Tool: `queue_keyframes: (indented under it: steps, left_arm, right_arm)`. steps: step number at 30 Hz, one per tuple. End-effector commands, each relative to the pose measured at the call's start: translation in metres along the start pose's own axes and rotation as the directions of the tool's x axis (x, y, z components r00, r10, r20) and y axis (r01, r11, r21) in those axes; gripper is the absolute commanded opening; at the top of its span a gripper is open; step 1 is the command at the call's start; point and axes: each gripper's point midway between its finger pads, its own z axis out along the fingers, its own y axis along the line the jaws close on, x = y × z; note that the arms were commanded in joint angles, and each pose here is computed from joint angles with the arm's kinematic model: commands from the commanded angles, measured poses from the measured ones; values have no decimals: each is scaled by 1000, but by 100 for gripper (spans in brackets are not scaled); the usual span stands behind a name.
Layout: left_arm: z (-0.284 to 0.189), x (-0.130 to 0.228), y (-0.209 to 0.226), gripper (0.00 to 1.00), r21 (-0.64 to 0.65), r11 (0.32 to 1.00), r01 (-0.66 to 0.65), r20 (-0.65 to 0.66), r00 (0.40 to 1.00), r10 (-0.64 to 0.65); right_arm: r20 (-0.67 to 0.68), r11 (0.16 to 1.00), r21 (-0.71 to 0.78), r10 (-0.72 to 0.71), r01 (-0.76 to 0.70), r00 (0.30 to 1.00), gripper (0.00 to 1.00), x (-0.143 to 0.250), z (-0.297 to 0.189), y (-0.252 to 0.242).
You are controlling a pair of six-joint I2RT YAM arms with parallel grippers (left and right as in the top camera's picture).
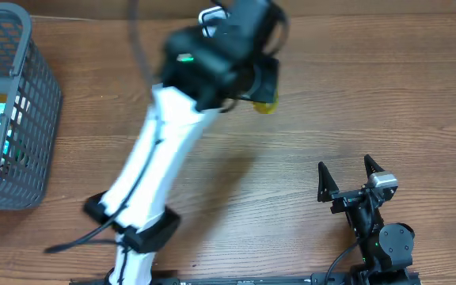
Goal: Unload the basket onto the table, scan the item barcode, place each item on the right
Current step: 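Lift the yellow bottle out and set it upright on the table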
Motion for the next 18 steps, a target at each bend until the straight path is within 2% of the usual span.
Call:
queue_keyframes:
  steps: [1, 5, 6, 10, 18]
  left_arm:
    - [39, 7, -10, 24, -96, 994, 49, -21, 998, -51]
    - [86, 22, -31, 27, -110, 994, 17, -87, 996, -27]
    - [102, 29, -33, 27, -143, 989, 41, -102, 993, -56]
    - [139, 36, -37, 27, -199, 979, 46, -107, 992, -68]
    - [177, 38, -49, 27, -197, 979, 52, -92, 993, -71]
  right_arm:
    - [4, 1000, 3, 7, -7, 1000, 100, 2, 0, -1]
    - [4, 1000, 3, 7, -7, 1000, 100, 2, 0, -1]
    - [4, 1000, 3, 7, -7, 1000, 100, 2, 0, -1]
    - [4, 1000, 3, 7, -7, 1000, 100, 2, 0, -1]
    - [4, 1000, 3, 7, -7, 1000, 100, 2, 0, -1]
